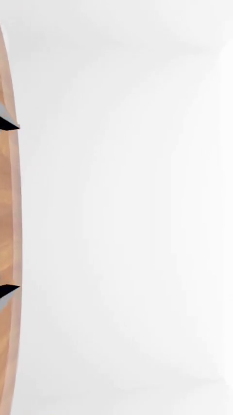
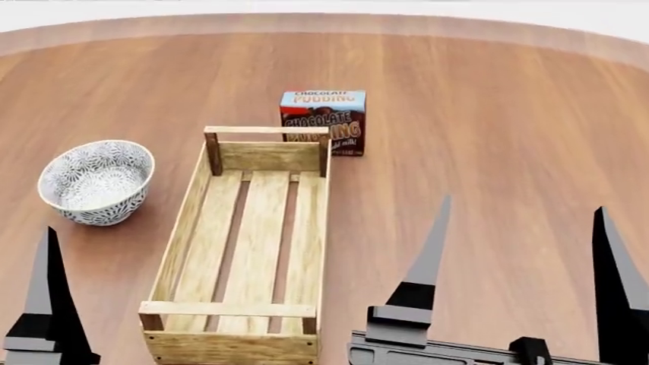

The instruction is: Pick up the bowl on the left and put it in the tray.

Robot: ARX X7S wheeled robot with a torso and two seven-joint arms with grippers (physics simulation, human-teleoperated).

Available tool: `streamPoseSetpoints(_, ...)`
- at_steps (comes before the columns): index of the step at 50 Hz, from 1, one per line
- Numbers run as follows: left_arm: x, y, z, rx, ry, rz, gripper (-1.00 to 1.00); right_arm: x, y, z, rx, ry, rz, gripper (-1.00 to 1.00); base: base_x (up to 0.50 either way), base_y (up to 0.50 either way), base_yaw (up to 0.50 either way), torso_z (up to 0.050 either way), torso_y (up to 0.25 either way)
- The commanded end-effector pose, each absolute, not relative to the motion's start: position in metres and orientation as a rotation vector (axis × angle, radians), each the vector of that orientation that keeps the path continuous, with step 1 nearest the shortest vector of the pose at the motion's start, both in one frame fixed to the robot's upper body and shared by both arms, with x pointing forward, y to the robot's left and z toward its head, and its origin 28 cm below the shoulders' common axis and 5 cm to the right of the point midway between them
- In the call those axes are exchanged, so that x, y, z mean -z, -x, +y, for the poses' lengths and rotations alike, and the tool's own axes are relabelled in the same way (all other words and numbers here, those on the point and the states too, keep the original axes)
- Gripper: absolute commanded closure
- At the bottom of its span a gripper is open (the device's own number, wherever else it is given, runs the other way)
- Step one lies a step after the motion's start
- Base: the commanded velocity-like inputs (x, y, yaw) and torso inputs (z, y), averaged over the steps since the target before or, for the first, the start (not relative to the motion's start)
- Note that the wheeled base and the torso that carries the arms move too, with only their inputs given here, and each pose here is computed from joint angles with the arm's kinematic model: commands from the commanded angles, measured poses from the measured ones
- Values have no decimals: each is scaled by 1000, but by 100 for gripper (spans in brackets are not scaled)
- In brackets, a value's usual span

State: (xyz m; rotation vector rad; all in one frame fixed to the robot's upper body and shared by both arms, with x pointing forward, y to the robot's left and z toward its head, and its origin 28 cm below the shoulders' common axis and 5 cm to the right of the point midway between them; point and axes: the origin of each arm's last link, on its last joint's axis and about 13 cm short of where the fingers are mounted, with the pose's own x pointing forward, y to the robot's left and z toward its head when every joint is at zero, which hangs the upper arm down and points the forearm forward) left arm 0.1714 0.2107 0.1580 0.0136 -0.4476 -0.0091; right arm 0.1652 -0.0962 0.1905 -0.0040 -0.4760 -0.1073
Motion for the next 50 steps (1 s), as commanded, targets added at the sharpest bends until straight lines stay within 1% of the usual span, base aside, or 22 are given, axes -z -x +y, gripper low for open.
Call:
streamPoseSetpoints(1, -158, -171, 210, 14, -14, -447, -100, -190, -165, -97, 114, 9, -471, -100, 500, 0, 0, 0, 0)
streamPoseSetpoints(27, -161, -169, 210, 15, -8, -452, -100, -192, -163, -99, 132, 0, -477, -100, 500, 0, 0, 0, 1)
streamPoseSetpoints(35, -161, -169, 210, 15, -3, -452, -100, -192, -163, -98, 141, 40, -469, -100, 0, 22, 0, 0, 1)
streamPoseSetpoints(50, -160, -169, 209, 22, 5, -443, -100, -193, -162, -98, 134, 59, -467, -100, 12, 496, 0, 0, 0)
